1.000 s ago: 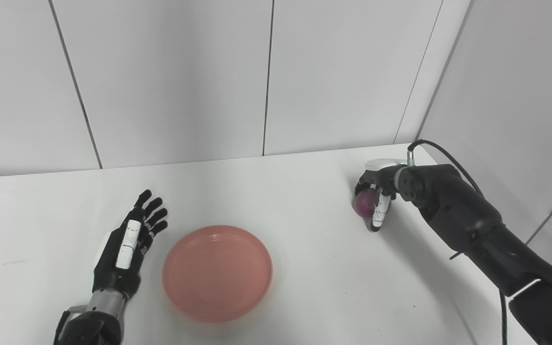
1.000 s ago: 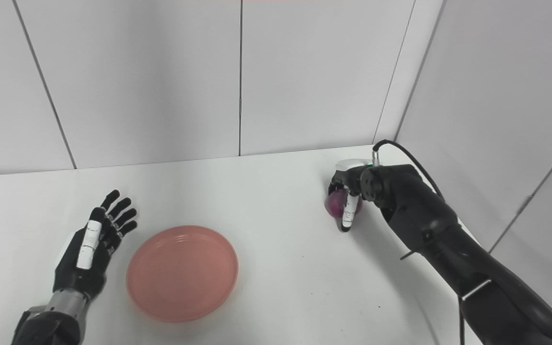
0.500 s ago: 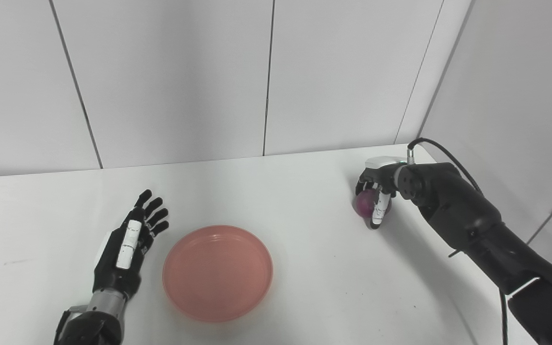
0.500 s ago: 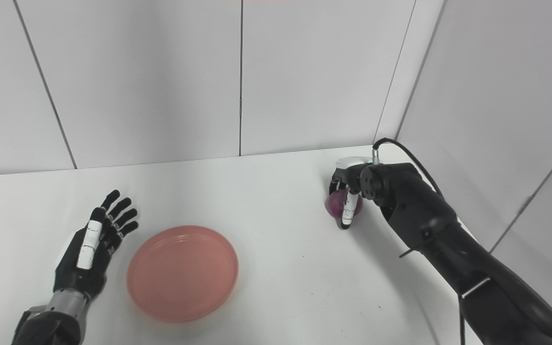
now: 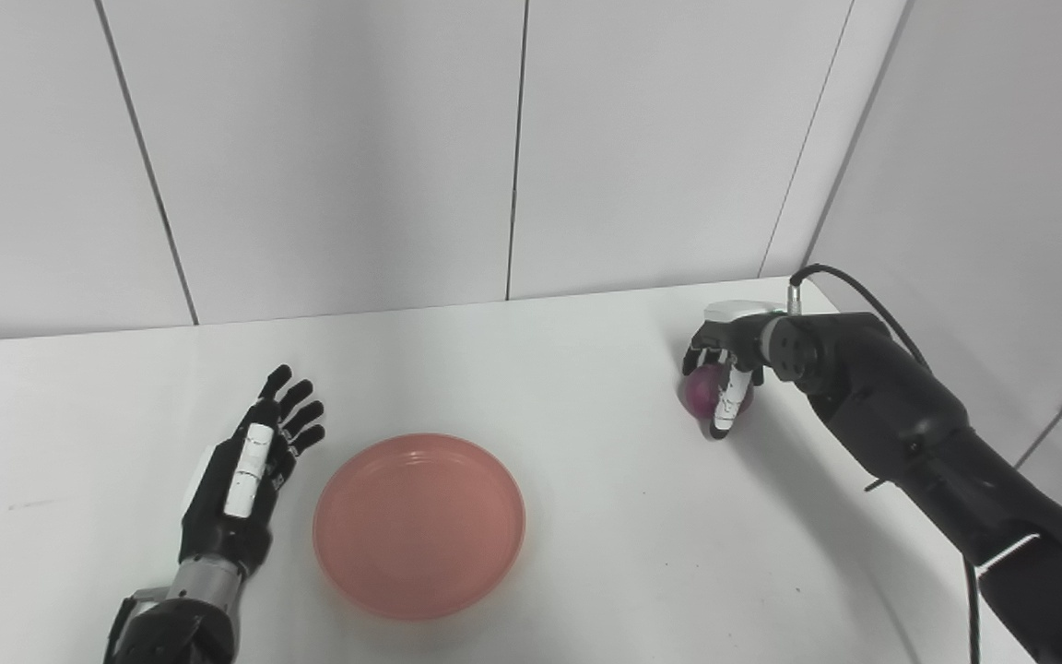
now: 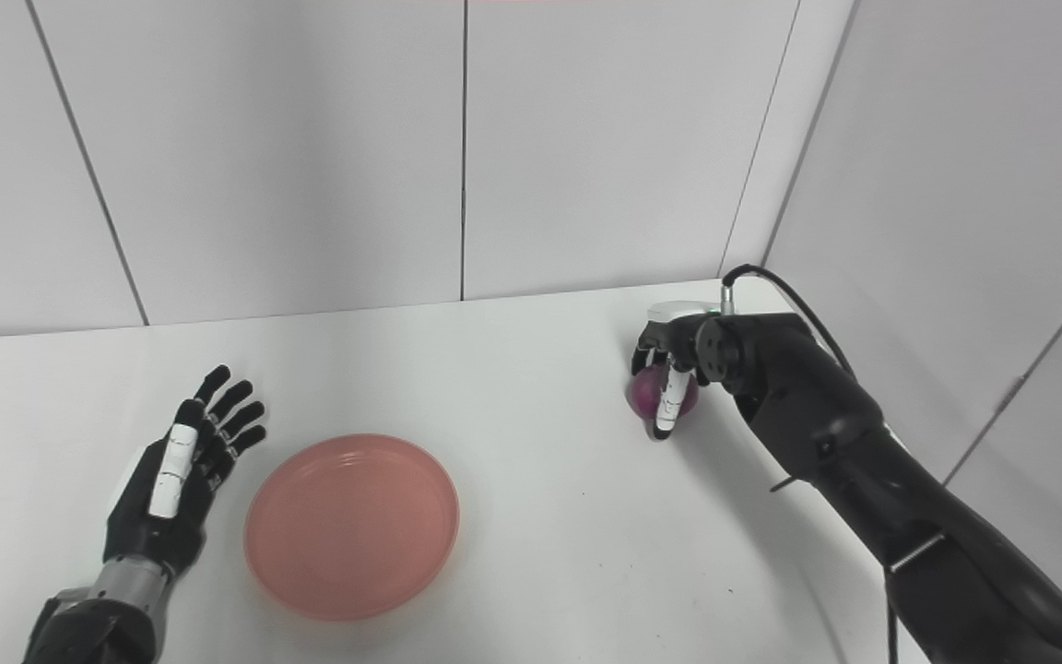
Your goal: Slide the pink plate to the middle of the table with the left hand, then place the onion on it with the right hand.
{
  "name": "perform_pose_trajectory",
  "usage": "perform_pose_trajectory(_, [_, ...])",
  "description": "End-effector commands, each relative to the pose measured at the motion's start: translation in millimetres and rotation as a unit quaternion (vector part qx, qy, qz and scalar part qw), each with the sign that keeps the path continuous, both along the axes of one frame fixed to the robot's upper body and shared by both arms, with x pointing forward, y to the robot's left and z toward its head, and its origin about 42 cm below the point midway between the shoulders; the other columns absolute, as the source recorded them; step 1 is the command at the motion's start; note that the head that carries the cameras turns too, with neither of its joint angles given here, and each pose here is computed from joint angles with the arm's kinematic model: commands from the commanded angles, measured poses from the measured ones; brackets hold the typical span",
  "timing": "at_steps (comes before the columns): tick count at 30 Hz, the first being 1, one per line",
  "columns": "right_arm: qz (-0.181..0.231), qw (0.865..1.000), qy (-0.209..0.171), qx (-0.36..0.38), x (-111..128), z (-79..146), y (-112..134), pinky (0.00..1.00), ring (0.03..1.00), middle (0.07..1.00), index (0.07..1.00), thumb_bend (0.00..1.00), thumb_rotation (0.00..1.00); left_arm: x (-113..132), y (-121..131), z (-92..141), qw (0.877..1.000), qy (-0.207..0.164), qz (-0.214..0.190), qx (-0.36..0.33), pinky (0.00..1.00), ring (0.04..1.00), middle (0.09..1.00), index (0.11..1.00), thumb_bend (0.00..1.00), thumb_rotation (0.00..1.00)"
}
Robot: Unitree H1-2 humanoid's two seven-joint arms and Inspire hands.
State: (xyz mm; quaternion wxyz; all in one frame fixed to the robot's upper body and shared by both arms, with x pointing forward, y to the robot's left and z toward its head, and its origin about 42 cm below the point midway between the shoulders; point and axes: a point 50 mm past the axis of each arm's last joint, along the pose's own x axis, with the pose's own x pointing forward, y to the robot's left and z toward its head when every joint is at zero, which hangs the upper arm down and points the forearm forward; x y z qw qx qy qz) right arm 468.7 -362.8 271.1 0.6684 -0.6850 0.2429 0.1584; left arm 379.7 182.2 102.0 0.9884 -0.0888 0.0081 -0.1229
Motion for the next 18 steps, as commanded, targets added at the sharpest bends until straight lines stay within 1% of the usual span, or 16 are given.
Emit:
perform_pose_trajectory(1, [0.007,1.0,-0.017,0.002,5.4,20.2,-1.7,0.41,0.56,0.685,0.752,0.85,0.09,-25.5,10.9,-46.0,0.996,0.092,0.006,0.014,0.88,0.896,0.928,0.933,0.87,0.82])
perform_pose_trajectory(7, [0.016,1.0,-0.013,-0.006,5.9,17.9,-1.5,0.37,0.506,0.645,0.712,0.8,0.11,-25.1,11.5,-45.6,0.996,0.09,0.005,0.016,0.89,0.895,0.927,0.932,0.88,0.82])
perform_pose_trajectory(8, [0.015,1.0,-0.013,-0.005,6.3,17.2,-2.0,0.36,0.477,0.623,0.698,0.79,0.1,-24.9,11.6,-45.6,0.996,0.09,0.004,0.016,0.89,0.895,0.927,0.932,0.88,0.82])
perform_pose_trajectory(12, [0.012,1.0,-0.01,-0.005,7.4,15.9,-3.4,0.33,0.419,0.574,0.671,0.76,0.09,-24.6,11.4,-45.1,0.996,0.09,0.004,0.015,0.89,0.895,0.927,0.932,0.86,0.82])
perform_pose_trajectory(14, [0.012,1.0,-0.008,-0.005,7.9,15.8,-4.1,0.33,0.425,0.565,0.655,0.74,0.09,-24.9,10.6,-43.6,0.996,0.089,0.004,0.013,0.88,0.893,0.924,0.928,0.87,0.81])
perform_pose_trajectory(15, [0.014,1.0,-0.008,-0.004,7.7,15.8,-4.3,0.33,0.429,0.559,0.548,0.59,0.12,-25.1,10.4,-43.1,0.996,0.089,0.004,0.012,0.88,0.895,0.927,0.93,0.88,0.81])
perform_pose_trajectory(16, [0.015,1.0,-0.008,-0.004,7.5,15.9,-4.4,0.33,0.429,0.558,0.513,0.54,0.13,-25.3,10.3,-43.0,0.996,0.089,0.003,0.012,0.88,0.895,0.926,0.93,0.89,0.81])
perform_pose_trajectory(17, [0.015,1.0,-0.008,-0.004,7.4,15.9,-4.4,0.33,0.429,0.558,0.509,0.54,0.13,-25.4,10.2,-43.2,0.996,0.089,0.003,0.012,0.88,0.894,0.926,0.93,0.89,0.81])
perform_pose_trajectory(18, [0.015,1.0,-0.008,-0.004,7.3,16.0,-4.3,0.32,0.428,0.508,0.518,0.53,0.07,-25.5,10.1,-43.4,0.996,0.09,0.004,0.012,0.88,0.893,0.924,0.929,0.9,0.81])
